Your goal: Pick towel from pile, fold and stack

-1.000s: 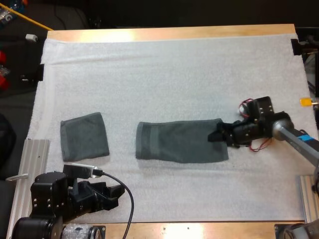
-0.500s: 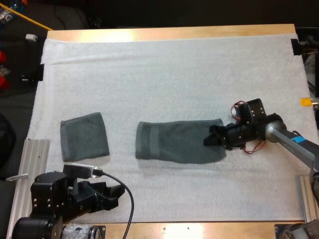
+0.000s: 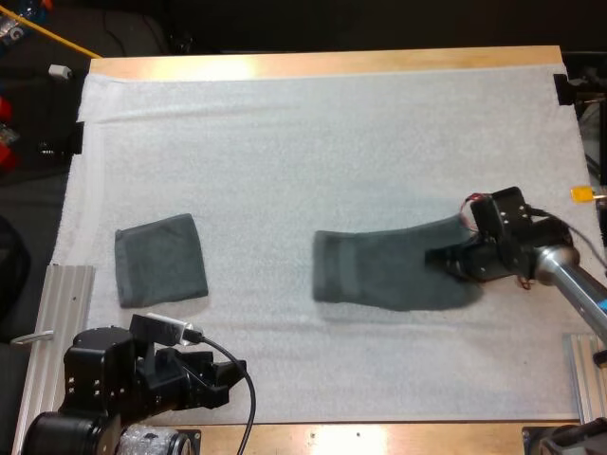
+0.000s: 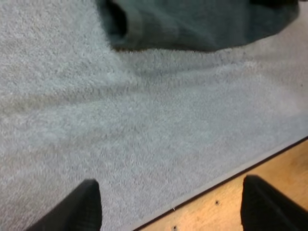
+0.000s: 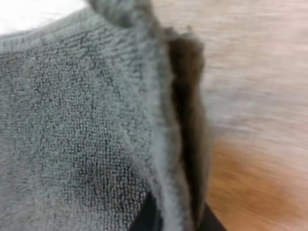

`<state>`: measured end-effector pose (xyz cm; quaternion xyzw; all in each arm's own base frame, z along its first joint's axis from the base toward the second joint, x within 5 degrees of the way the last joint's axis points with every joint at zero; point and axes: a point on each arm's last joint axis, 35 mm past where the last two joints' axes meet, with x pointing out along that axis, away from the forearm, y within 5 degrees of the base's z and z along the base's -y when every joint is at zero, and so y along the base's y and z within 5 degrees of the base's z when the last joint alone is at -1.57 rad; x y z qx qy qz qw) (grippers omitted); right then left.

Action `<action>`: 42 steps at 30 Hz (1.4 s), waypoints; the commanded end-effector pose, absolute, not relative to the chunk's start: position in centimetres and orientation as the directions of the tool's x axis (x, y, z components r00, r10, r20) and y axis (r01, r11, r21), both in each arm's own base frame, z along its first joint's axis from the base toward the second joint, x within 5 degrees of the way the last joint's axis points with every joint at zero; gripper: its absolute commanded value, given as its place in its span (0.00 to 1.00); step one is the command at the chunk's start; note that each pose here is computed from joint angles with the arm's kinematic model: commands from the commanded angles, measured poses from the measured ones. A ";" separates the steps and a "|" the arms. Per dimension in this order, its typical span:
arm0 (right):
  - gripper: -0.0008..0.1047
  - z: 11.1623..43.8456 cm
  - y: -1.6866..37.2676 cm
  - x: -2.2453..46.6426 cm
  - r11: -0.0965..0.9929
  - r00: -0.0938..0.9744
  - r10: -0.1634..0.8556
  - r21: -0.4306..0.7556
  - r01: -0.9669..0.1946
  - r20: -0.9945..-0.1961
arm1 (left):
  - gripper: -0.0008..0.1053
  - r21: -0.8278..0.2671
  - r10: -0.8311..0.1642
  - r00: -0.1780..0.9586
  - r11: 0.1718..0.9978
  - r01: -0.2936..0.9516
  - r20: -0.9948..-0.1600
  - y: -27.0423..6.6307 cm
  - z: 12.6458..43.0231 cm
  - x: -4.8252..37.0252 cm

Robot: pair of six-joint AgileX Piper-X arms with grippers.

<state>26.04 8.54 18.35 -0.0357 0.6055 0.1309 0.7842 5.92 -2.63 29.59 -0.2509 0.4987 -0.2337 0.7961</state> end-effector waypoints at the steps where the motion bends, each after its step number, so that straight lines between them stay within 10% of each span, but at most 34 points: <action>1: 0.01 19.0 8.1 25.4 0.970 0.232 0.074 0.016 -0.244 -0.970 | 0.57 -0.638 -0.636 0.394 0.756 0.147 -0.663 -2.7 29.9 5.8; 8: 0.01 21.7 7.2 23.8 0.957 0.277 0.000 -0.080 -0.277 -0.961 | 0.57 -0.641 -0.652 0.386 0.747 0.178 -0.653 -2.9 30.0 5.9; 25: 0.01 22.9 14.8 23.3 0.926 0.371 0.353 0.264 -0.269 -0.859 | 0.57 -0.644 -0.676 0.361 0.731 0.224 -0.642 -3.2 30.1 5.8; 42: 0.01 17.6 18.4 24.6 0.909 0.260 0.410 0.371 -0.188 -0.874 | 0.57 -0.663 -0.705 0.311 0.707 0.246 -0.637 -3.4 30.0 5.5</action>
